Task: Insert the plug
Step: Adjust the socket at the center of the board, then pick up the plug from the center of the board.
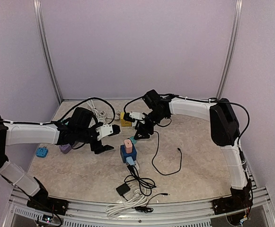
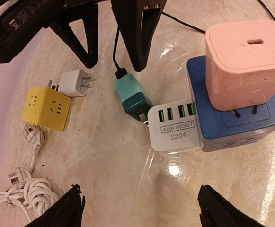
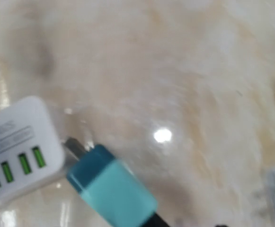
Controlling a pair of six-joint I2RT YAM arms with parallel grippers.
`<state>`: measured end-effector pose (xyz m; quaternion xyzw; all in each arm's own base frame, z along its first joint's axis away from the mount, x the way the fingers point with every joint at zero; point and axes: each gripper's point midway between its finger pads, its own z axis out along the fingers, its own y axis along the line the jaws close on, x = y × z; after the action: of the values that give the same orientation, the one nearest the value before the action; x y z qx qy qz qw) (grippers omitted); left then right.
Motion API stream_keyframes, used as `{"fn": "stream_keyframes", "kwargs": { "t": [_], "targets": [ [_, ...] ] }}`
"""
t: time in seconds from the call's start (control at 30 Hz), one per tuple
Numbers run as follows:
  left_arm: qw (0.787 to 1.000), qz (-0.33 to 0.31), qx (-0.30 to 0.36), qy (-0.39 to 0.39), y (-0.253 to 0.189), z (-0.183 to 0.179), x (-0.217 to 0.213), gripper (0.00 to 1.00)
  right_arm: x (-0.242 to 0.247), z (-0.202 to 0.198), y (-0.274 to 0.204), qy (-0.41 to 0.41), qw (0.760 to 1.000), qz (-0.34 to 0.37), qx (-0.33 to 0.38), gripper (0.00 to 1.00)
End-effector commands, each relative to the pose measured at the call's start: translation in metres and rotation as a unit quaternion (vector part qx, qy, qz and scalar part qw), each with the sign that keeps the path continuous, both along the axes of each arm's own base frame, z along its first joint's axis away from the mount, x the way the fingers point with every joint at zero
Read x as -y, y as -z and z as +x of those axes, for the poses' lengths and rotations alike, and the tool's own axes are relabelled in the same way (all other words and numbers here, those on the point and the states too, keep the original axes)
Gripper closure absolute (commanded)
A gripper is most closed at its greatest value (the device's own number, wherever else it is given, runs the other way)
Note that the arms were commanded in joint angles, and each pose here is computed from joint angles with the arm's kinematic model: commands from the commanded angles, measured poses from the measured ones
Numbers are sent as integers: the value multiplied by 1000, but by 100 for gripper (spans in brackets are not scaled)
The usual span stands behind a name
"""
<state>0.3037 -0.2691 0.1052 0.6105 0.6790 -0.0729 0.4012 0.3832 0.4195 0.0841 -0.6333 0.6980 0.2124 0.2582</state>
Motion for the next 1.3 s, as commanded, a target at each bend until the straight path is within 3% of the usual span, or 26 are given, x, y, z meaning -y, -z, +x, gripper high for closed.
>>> {"fn": "stream_keyframes", "kwargs": {
  "t": [0.0,0.23,0.37,0.4,0.5,0.57,0.73,0.87,0.97,1.1,1.27],
  "targets": [
    [1000,-1,-7,-3,3,-9,-6,19,-13,-10,4,-96,995,26,14,32],
    [1000,-4,10,2,0,-7,-2,18,-26,-25,35,-115,993,11,-6,34],
    [1000,-4,15,4,-1,-6,0,18,-22,-32,53,-118,993,-7,-26,41],
    [1000,-4,16,4,-1,-6,0,19,-21,-32,55,-116,993,-9,-29,48],
    [1000,-5,19,1,-4,-5,1,19,-21,-30,46,-103,994,-4,-32,85],
    [1000,-12,22,-5,-11,-3,3,19,-18,-27,28,-91,996,7,-26,100],
    [998,-60,34,-10,-48,-1,10,20,15,-16,-17,-25,999,22,-2,100],
    [991,-128,44,15,-97,-12,22,21,44,-18,-69,52,995,48,70,100],
    [983,-173,42,35,-129,-25,36,20,57,-38,-118,84,977,114,157,100],
    [975,-200,43,90,-158,-50,62,19,53,-93,-169,55,939,184,285,100],
    [966,-210,75,130,-186,-64,89,20,44,-133,-200,43,914,199,352,100]
  ]
}}
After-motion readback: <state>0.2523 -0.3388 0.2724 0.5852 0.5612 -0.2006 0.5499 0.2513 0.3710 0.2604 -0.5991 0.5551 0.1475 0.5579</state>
